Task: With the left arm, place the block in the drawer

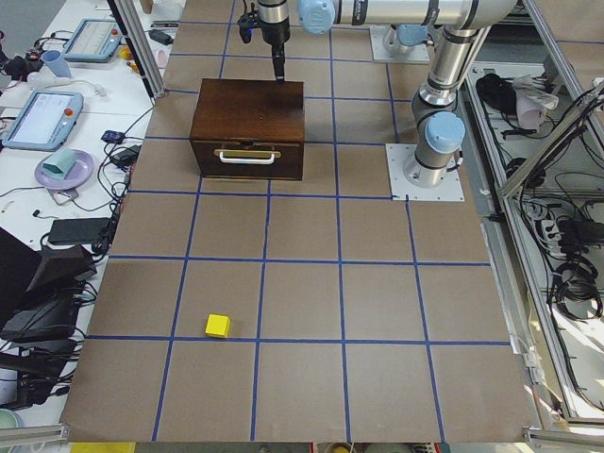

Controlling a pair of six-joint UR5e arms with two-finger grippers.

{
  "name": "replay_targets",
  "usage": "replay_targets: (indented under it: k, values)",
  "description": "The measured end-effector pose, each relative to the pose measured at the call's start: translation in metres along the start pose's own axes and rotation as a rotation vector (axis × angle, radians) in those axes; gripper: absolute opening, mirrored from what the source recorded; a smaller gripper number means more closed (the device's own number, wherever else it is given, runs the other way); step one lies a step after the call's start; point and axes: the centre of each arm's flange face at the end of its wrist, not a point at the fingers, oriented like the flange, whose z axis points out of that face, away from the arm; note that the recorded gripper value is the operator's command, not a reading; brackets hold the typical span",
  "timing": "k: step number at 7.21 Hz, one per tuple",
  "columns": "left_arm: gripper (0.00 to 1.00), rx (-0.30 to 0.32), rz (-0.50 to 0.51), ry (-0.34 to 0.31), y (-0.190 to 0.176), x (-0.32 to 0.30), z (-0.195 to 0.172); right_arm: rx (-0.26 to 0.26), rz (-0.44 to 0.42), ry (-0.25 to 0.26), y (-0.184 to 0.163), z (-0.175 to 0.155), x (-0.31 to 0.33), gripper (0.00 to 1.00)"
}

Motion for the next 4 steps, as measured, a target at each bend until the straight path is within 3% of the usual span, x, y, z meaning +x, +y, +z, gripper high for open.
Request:
replay_targets:
  k: [4]
  values:
    - [1.00, 0.008, 0.000, 0.011, 0.0036, 0.0016, -0.0042, 0.000, 0.000, 0.000, 0.0000, 0.0000, 0.0000, 1.00]
